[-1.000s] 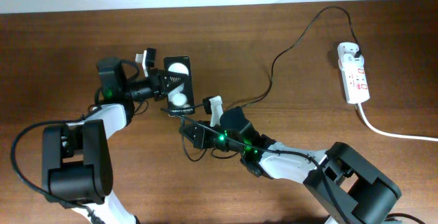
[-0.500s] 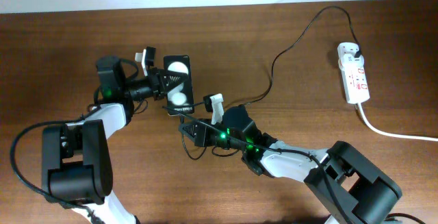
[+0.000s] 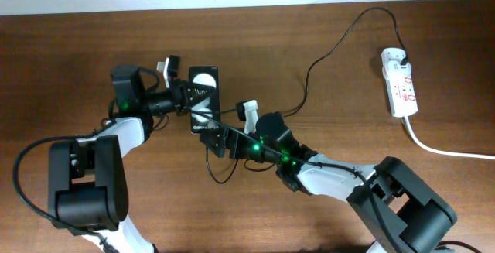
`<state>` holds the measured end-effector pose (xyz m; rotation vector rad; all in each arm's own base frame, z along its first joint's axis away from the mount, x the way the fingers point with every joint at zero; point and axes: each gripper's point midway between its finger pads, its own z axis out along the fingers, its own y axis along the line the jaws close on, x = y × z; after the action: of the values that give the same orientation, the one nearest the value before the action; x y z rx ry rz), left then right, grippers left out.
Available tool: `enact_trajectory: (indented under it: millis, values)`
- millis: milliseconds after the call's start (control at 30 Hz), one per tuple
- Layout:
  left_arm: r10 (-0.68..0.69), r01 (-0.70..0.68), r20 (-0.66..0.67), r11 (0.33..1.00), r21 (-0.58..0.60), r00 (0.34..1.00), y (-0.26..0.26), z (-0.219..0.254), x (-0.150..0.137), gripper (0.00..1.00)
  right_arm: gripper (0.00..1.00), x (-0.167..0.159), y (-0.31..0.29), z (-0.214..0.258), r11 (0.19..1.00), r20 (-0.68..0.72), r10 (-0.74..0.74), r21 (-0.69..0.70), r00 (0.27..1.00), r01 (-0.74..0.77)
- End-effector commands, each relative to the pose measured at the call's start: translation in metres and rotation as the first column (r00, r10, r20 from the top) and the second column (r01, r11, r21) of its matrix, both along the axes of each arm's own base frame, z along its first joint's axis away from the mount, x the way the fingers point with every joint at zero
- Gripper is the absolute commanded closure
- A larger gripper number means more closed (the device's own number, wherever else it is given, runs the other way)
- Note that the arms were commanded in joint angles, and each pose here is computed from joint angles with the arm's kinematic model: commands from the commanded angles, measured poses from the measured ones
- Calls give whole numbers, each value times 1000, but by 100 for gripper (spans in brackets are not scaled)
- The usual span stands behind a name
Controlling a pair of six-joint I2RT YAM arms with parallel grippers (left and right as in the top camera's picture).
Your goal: Plug charger to phone and switch on socket
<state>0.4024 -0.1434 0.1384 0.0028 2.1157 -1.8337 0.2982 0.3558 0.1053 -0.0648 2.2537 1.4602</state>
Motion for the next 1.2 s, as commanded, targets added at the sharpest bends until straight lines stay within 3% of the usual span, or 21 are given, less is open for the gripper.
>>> enact_trajectory:
  millis: [0, 200, 333, 800, 1000, 1167]
  values:
    - [-47, 47, 103, 999, 1, 994, -3, 15, -9, 100, 1, -6, 2, 9, 998, 12, 55, -1, 998, -55]
    - [-34, 32, 122, 999, 18, 992, -2, 12, -6, 100, 1, -1, -36, 9, 998, -108, 58, -24, 992, -61]
    - [25, -26, 25, 998, 49, 999, 1, -3, -2, 100, 1, 5, -54, 3, 999, -165, 43, -25, 985, -48]
    - [59, -58, -16, 996, 73, 998, 3, -12, 1, 100, 1, 18, -63, -4, 997, -139, -33, -76, 990, 23]
    - [189, -164, -128, 970, 181, 974, 14, -41, 9, 100, 1, 15, -66, -12, 995, -169, -43, -99, 985, 27]
    - [373, -269, -239, 887, 375, 897, 38, -84, 11, 100, 1, 15, -66, -12, 995, -169, -43, -99, 985, 27]
